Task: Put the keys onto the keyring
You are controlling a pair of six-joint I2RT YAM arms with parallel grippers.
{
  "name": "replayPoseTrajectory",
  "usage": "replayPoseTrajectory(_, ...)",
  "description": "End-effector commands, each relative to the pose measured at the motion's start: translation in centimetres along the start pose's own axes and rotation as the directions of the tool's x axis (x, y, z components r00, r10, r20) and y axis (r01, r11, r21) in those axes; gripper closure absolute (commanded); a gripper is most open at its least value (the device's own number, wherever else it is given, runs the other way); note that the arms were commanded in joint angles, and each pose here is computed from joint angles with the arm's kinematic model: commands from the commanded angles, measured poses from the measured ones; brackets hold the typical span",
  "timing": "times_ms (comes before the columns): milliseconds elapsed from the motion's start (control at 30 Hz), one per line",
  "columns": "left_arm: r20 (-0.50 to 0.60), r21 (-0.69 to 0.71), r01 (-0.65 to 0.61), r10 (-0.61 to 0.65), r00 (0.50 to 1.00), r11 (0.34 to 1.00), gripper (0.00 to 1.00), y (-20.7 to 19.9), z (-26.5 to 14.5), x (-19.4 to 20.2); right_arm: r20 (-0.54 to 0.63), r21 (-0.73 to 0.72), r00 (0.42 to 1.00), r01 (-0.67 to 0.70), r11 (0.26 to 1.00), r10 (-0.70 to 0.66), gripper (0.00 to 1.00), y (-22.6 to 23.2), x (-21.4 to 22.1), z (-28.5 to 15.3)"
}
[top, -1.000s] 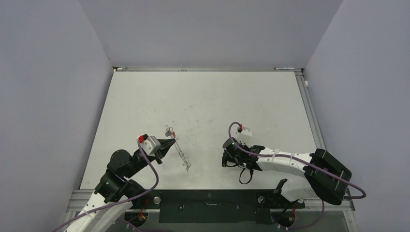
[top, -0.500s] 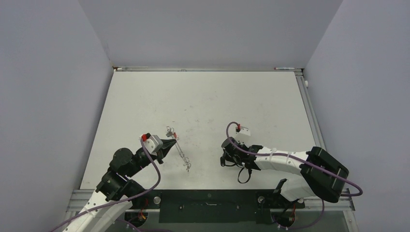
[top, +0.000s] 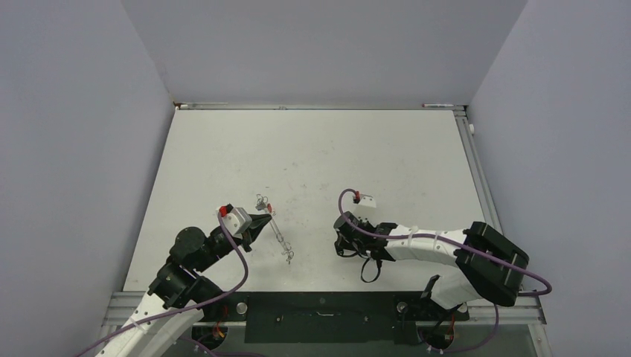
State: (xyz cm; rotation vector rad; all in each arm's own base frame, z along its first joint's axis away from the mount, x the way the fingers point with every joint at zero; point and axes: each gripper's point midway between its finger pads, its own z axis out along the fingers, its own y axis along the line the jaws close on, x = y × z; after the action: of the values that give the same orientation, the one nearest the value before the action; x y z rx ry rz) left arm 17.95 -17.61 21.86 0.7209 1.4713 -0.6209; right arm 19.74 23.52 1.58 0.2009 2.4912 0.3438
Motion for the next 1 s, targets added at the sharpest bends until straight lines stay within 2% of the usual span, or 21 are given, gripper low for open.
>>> replayPoseTrajectory(0,0.055,-0.012,-0.019,0.019,0.998,1.000,1.00,0.3,0.1,-1.8,0.008,-0.034,1.000,0.017,0.999,-0.017,0.90,1.4,-0.2,0.2)
replayPoseTrajectory(133,0.054,-0.010,-0.018,0.019,0.998,1.000,1.00,0.3,0.1,-1.8,0.014,-0.035,0.999,0.036,0.999,-0.035,0.95,1.5,-0.3,0.3)
replayPoseTrajectory(267,0.052,-0.010,-0.018,0.018,0.998,1.000,1.00,0.2,0.1,-1.7,0.037,-0.044,0.997,0.075,0.996,-0.073,0.95,2.1,-1.1,0.1)
replayPoseTrajectory(400,0.051,-0.012,-0.018,0.018,0.999,1.000,1.00,0.3,0.1,-1.7,0.070,-0.081,0.984,0.171,0.982,-0.166,0.95,3.4,-2.3,-0.6)
replayPoseTrajectory(500,0.050,-0.016,-0.019,0.020,0.999,1.000,1.00,0.4,0.1,-1.7,0.061,-0.122,0.949,0.315,0.941,-0.309,0.95,4.9,-2.6,-0.6)
replayPoseTrajectory(633,0.050,-0.017,-0.018,0.019,0.999,1.000,1.00,0.4,0.1,-1.7,0.004,-0.103,0.860,0.507,0.856,-0.510,0.95,5.2,-1.5,-0.1)
replayPoseTrajectory(733,0.049,-0.020,-0.019,0.020,0.999,1.000,1.00,0.4,0.1,-1.6,0.014,-0.066,0.800,0.599,0.798,-0.599,0.95,5.6,-1.7,-0.5)
replayPoseTrajectory(967,0.046,-0.022,-0.021,0.022,0.999,1.000,1.00,0.5,0.1,-1.6,0.161,-0.191,0.775,0.632,0.751,-0.611,0.95,10.1,-4.0,-4.9)
